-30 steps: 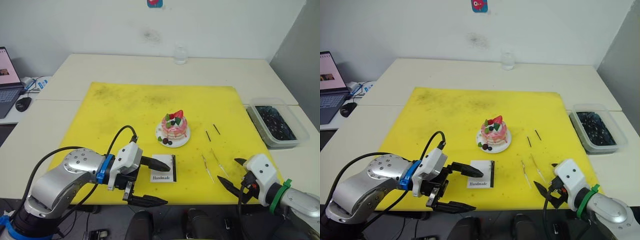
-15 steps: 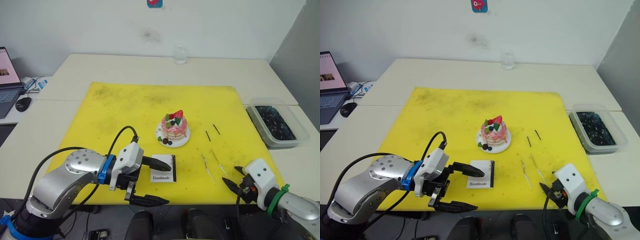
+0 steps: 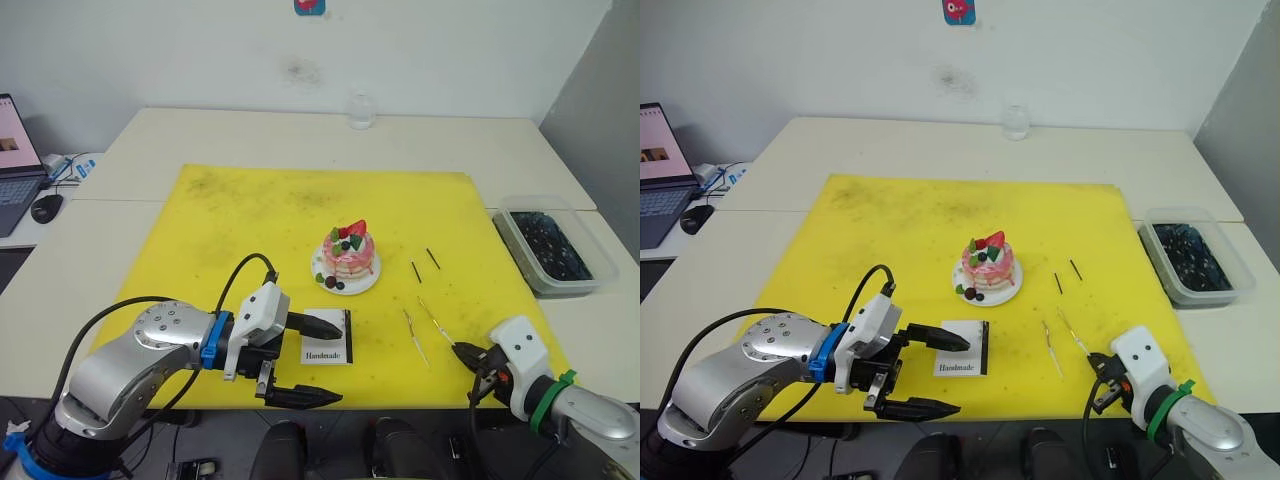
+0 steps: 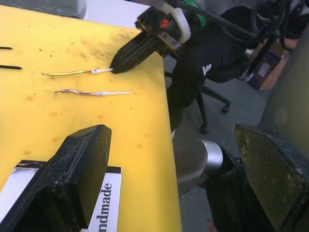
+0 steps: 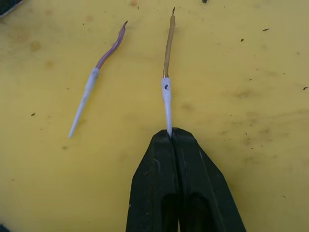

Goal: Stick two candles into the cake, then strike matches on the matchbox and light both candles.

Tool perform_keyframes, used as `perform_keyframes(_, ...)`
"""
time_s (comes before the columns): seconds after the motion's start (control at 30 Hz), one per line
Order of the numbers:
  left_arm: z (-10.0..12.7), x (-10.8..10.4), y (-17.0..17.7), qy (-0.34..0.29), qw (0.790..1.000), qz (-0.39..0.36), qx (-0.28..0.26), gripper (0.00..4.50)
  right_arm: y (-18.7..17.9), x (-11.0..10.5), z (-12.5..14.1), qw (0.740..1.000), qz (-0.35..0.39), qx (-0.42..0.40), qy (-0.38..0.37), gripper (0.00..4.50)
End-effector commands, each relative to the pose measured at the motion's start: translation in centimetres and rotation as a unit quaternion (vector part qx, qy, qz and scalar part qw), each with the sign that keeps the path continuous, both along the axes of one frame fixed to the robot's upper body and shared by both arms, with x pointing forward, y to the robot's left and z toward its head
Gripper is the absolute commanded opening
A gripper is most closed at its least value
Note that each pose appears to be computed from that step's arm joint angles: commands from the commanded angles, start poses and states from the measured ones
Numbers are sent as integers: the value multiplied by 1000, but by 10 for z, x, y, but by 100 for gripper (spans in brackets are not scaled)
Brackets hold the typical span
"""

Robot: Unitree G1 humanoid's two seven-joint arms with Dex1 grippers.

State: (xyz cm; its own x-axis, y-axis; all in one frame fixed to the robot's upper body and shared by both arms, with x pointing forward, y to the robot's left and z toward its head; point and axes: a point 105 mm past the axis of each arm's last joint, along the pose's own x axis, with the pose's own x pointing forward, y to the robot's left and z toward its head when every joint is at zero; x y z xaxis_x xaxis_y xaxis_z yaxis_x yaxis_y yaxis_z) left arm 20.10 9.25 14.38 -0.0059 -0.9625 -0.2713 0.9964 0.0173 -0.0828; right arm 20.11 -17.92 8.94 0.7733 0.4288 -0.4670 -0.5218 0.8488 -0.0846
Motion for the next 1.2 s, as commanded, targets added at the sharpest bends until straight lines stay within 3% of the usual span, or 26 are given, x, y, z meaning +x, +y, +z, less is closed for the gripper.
perform_keyframes(0.03,6,5,-1,11,1000,22,-14,450,1,1,26,999,12,21,-42,2)
perform_keyframes(0.23,19,22,-7,123,983,99,-90,450,15,8,72,985,48,131,-100,2)
perform_keyframes(0.37,38,29,-17,189,964,102,-155,450,41,10,98,963,95,233,-99,2)
perform_keyframes(0.57,69,40,-30,244,931,99,-251,450,65,14,126,937,139,309,-86,2)
perform_keyframes(0.9,88,48,-45,298,885,95,-344,450,89,7,141,904,169,391,-35,2)
perform_keyframes(1.2,87,43,-52,315,882,65,-345,450,92,2,140,902,171,395,-18,2)
